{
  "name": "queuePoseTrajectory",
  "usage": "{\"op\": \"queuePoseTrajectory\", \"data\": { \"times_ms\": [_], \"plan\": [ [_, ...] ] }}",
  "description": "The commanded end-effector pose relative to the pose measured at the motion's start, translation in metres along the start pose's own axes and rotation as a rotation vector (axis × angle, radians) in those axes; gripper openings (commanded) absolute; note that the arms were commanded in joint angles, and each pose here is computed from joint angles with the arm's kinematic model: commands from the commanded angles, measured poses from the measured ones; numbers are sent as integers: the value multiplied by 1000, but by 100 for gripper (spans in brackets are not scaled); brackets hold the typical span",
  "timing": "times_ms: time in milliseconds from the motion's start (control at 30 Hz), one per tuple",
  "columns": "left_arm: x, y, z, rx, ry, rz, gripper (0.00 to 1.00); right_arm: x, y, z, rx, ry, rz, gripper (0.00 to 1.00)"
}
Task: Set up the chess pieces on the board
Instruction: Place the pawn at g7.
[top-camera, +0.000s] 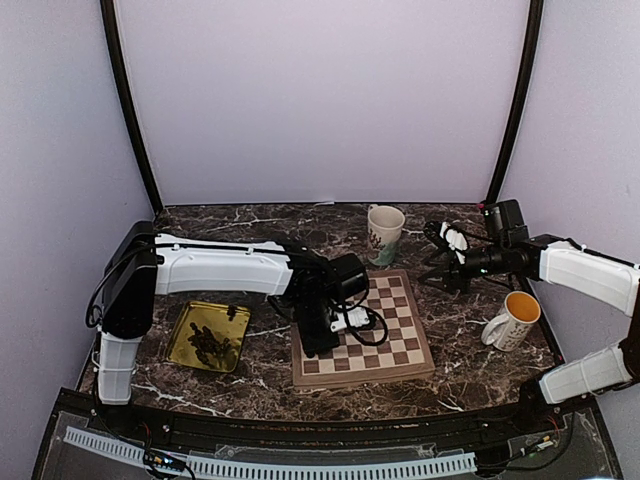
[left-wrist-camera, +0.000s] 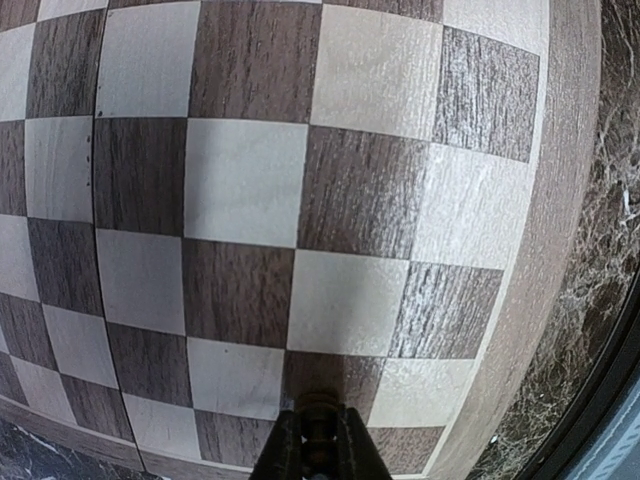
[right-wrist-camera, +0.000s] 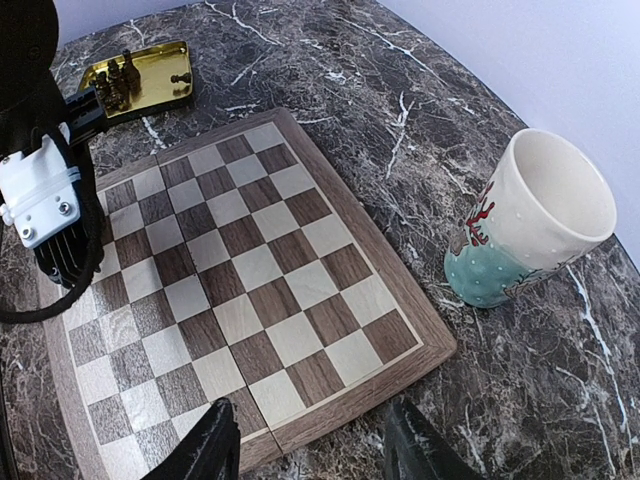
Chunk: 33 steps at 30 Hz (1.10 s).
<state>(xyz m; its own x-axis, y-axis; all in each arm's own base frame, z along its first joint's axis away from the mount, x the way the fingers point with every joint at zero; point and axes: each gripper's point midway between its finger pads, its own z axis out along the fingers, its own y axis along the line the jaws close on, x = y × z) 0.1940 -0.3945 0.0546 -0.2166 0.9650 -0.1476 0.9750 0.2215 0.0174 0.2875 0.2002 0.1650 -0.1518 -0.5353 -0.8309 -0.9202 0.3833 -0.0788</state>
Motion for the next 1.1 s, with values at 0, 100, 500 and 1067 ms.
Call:
{"op": "queuePoseTrajectory", "data": {
  "times_ms": [0,100,500,1067],
  "plan": [
    [-1,-6,-3,19,9,20,8,-2,-1,-1,-2,-21,-5,50],
    [-1,-8,-1,24,12,19,8,-1,-1,-1,-3,-19,-4,50],
    [-2,-7,6,14,13,16,10,0,0,0,-11,-16,0,50],
    [-11,-15,5,58,-22,7,11,1,1,2,-20,-12,3,50]
  ]
}}
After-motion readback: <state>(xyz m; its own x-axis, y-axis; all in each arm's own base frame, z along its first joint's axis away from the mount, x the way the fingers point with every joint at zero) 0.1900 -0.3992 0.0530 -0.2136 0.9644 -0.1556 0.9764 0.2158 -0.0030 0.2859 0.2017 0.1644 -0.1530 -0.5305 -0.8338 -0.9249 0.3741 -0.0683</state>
